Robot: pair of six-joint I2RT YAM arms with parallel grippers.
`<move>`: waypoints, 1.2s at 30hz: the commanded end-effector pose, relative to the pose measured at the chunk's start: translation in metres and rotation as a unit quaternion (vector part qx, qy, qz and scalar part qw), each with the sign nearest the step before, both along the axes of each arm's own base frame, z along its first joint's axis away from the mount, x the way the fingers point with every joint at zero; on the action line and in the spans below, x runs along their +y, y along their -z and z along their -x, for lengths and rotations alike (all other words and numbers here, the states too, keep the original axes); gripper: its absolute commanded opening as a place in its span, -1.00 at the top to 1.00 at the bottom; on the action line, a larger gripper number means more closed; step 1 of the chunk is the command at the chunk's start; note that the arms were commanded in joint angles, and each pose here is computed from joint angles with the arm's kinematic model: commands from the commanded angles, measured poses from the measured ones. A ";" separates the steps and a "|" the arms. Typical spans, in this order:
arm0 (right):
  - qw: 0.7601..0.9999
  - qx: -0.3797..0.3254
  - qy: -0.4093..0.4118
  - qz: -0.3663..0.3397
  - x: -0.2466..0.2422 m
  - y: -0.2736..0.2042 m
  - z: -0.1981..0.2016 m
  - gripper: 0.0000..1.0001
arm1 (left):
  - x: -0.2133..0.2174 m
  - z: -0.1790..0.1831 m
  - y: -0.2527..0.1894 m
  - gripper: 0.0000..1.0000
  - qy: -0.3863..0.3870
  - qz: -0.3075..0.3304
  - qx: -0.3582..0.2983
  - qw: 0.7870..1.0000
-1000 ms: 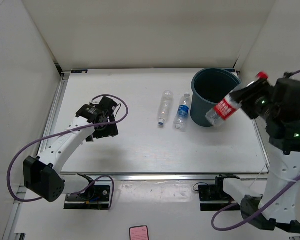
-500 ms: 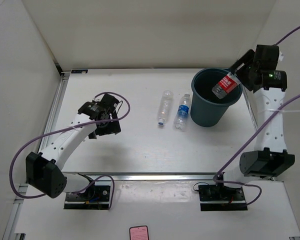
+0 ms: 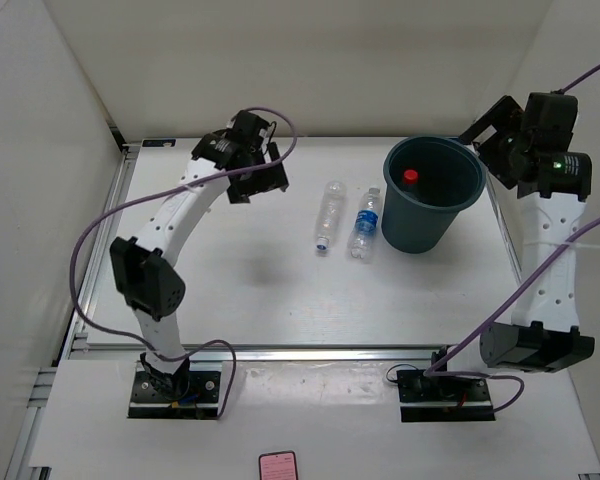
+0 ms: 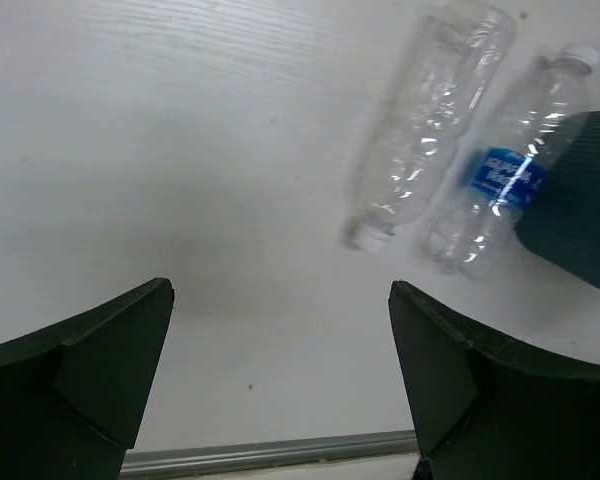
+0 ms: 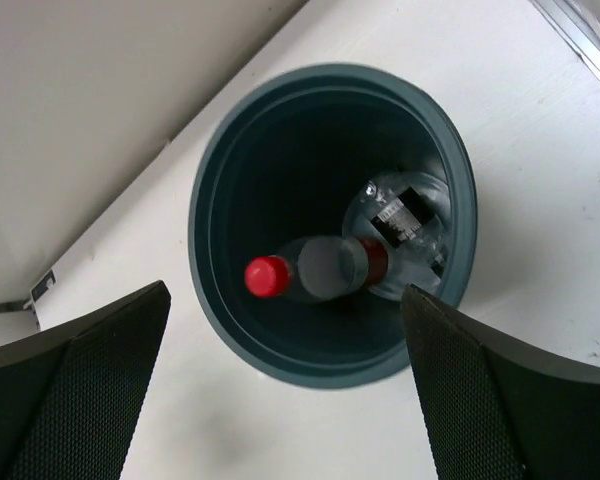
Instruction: Put the plastic bottles in the bin
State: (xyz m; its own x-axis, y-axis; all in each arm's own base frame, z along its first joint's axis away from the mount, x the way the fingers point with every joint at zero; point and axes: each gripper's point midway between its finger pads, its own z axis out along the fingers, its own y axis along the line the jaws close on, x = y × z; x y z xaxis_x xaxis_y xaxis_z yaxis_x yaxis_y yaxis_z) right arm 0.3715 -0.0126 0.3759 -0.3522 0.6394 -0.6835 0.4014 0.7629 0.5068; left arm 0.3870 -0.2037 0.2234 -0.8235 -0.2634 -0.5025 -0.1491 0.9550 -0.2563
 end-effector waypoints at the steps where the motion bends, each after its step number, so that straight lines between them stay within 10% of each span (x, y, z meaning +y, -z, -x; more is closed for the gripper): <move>1: 0.999 0.020 -0.026 -0.002 0.005 0.009 0.017 -1.00 | -0.039 -0.020 0.011 -1.00 0.039 0.060 0.024 0.997; 10: 0.995 0.045 -0.062 -0.057 0.028 0.041 0.046 -1.00 | -0.113 -0.087 0.035 -1.00 0.121 0.122 -0.020 0.985; 36: 0.996 0.016 -0.081 -0.015 0.026 0.029 0.068 -1.00 | -0.179 -0.064 0.181 -0.98 0.263 0.037 0.027 0.964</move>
State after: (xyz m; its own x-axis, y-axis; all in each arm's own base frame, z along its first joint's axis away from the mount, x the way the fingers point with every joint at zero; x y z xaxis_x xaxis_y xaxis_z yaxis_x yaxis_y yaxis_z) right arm 0.3028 0.0143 0.3356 -0.4894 0.6198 -0.6135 0.3331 0.7830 0.5254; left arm 0.4583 -0.3784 0.0382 -0.8799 0.1372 -0.4550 0.3031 0.8994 -0.3149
